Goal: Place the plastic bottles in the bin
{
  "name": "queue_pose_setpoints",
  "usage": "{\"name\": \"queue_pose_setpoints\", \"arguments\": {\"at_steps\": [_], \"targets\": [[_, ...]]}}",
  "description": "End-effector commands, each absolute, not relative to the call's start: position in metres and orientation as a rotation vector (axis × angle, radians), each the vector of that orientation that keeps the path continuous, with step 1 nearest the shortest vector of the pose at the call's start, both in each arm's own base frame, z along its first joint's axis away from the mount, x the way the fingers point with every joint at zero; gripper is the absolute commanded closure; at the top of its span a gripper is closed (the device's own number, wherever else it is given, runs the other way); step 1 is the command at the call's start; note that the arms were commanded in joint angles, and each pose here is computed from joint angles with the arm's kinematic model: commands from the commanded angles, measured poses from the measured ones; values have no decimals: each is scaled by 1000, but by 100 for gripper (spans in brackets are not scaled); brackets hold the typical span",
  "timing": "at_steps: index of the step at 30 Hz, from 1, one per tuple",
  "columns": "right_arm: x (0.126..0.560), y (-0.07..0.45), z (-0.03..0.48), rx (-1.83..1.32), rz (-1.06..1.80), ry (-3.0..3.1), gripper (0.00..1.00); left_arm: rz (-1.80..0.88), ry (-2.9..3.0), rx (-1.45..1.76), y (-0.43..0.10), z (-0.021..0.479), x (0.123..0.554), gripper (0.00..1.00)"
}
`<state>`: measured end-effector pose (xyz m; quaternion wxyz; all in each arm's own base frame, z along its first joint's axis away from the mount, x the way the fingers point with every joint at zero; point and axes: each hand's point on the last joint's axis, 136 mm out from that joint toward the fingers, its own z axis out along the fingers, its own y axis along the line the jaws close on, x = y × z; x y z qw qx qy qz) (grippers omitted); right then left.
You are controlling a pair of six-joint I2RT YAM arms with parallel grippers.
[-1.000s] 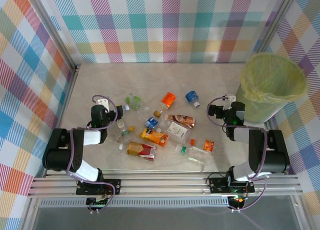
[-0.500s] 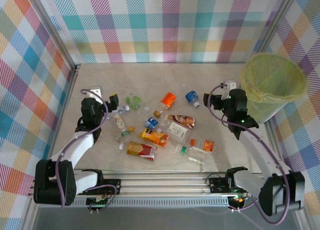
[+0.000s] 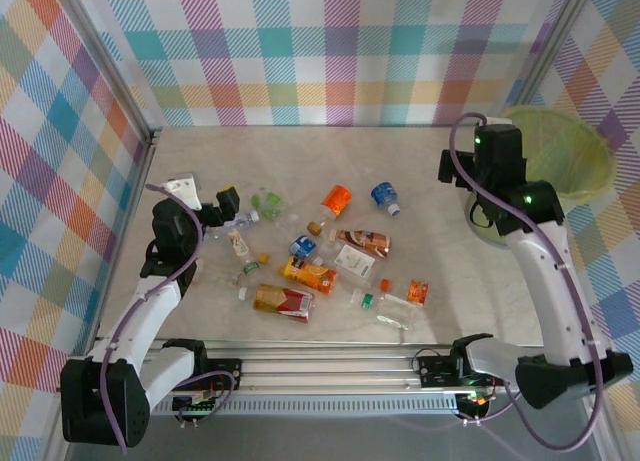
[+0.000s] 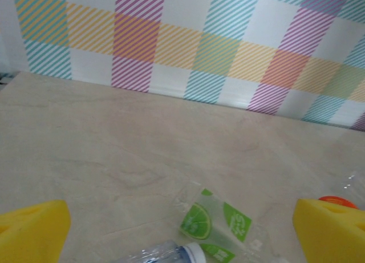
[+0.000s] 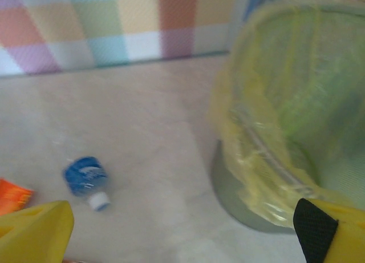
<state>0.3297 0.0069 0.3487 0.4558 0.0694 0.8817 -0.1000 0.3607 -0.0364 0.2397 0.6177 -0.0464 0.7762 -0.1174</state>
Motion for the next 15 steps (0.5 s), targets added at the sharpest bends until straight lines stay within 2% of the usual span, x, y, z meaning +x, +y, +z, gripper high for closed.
{"name": "queue_pose_setpoints", "arguments": {"at_steps": [1, 7, 15], "targets": [[320, -20, 349, 131, -514, 2228, 0, -353, 1751, -76, -50, 258, 356, 0], [339, -35, 367, 81, -681, 2195, 0, -371, 1744, -66, -54, 258, 354, 0], [364, -46, 347, -26, -791, 2284, 1, -379, 1743, -58, -56, 259, 354, 0]]}}
